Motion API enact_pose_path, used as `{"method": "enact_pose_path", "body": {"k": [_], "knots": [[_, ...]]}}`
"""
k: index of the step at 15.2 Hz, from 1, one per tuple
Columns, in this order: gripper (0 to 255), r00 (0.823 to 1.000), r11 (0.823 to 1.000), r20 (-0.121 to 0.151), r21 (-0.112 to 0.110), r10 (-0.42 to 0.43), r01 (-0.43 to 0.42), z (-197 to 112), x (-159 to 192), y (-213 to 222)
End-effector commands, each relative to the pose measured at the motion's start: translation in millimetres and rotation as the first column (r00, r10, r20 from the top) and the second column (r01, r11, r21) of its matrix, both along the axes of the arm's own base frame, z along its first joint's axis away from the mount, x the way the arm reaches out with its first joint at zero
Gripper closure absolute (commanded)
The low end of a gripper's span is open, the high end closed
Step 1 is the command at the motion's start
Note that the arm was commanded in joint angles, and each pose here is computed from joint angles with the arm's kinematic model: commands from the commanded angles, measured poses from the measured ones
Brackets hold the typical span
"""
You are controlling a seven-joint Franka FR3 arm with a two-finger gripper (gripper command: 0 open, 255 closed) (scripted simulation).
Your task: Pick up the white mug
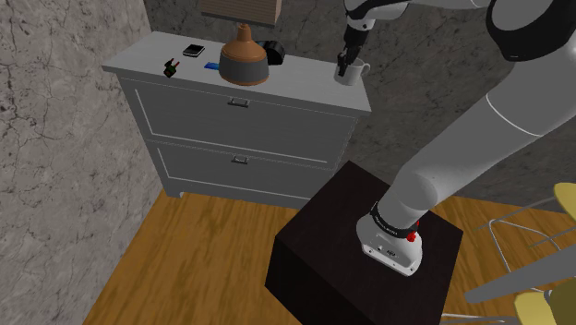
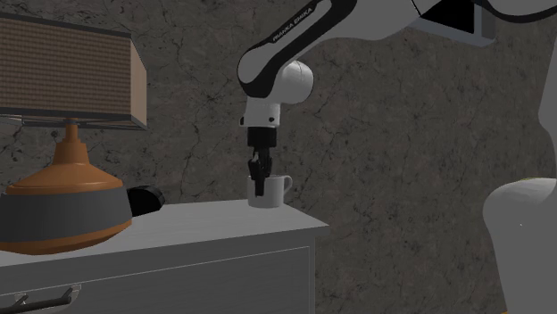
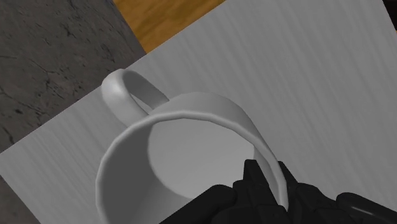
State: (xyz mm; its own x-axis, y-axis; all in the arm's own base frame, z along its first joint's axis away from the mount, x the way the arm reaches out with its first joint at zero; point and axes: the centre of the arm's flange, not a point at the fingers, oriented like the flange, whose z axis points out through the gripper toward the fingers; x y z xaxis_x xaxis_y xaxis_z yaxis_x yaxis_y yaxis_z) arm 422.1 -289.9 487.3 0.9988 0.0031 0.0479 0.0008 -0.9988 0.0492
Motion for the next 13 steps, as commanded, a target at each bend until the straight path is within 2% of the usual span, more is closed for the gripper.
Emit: {"method": "enact_pose_path", "body": {"k": [1,11,13], "knots": [[255,1.0,1.0,0.0,0.0,0.0,0.0,10.0,0.2,0.1],[255,1.0,1.0,0.0,0.0,0.0,0.0,62.8,0.2,0.1],[255,1.0,1.0,0.0,0.0,0.0,0.0,63.6,0.2,0.1]]}}
